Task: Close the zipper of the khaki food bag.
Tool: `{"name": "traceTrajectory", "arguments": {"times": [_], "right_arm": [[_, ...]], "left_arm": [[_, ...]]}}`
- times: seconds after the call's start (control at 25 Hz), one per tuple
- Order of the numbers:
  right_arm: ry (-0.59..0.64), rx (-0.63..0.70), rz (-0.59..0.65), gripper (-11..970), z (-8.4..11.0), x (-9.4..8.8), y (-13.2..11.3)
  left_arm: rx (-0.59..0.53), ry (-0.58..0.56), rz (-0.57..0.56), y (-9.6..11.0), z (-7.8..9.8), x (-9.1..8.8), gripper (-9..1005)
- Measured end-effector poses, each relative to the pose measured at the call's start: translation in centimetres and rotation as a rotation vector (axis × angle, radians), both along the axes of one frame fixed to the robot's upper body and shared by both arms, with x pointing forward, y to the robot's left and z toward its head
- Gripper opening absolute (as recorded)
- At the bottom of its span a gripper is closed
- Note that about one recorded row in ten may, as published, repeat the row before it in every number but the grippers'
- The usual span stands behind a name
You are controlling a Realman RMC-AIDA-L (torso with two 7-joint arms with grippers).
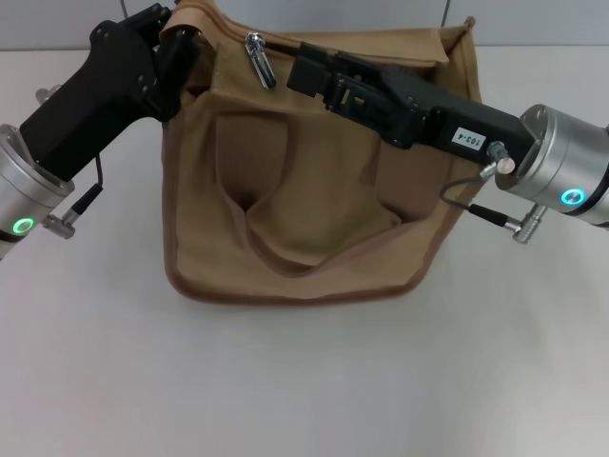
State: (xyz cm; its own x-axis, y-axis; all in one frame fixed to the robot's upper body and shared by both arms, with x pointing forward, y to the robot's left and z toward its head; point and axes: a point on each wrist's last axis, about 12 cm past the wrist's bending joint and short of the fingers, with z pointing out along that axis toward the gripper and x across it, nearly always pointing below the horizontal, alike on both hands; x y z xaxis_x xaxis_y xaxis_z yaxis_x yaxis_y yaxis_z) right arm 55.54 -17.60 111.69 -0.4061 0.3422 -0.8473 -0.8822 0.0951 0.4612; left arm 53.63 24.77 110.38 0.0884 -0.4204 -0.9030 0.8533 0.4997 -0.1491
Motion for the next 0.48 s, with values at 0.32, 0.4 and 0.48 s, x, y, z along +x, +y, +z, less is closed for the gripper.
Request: {"name": "traceTrajectory", "arguments": {"times": [0.32, 0.4, 0.48], "right_arm": [[0.014, -0.028, -0.026, 325, -0.1, 0.7, 0.3], [0.019, -0.031, -0.026, 282, 0.0, 0.8, 0.4], [0.044, -0.041, -0.028, 284, 0.1, 1.3, 0.7]], "left_arm": [[-0.004, -0.004, -0.001, -0.1, 0.1, 0.1, 24], [-0.012, -0.004, -0.011, -0.4, 0.2, 0.1, 25], [-0.024, -0.01, -0.027, -0.8, 0.3, 0.2, 25]]}}
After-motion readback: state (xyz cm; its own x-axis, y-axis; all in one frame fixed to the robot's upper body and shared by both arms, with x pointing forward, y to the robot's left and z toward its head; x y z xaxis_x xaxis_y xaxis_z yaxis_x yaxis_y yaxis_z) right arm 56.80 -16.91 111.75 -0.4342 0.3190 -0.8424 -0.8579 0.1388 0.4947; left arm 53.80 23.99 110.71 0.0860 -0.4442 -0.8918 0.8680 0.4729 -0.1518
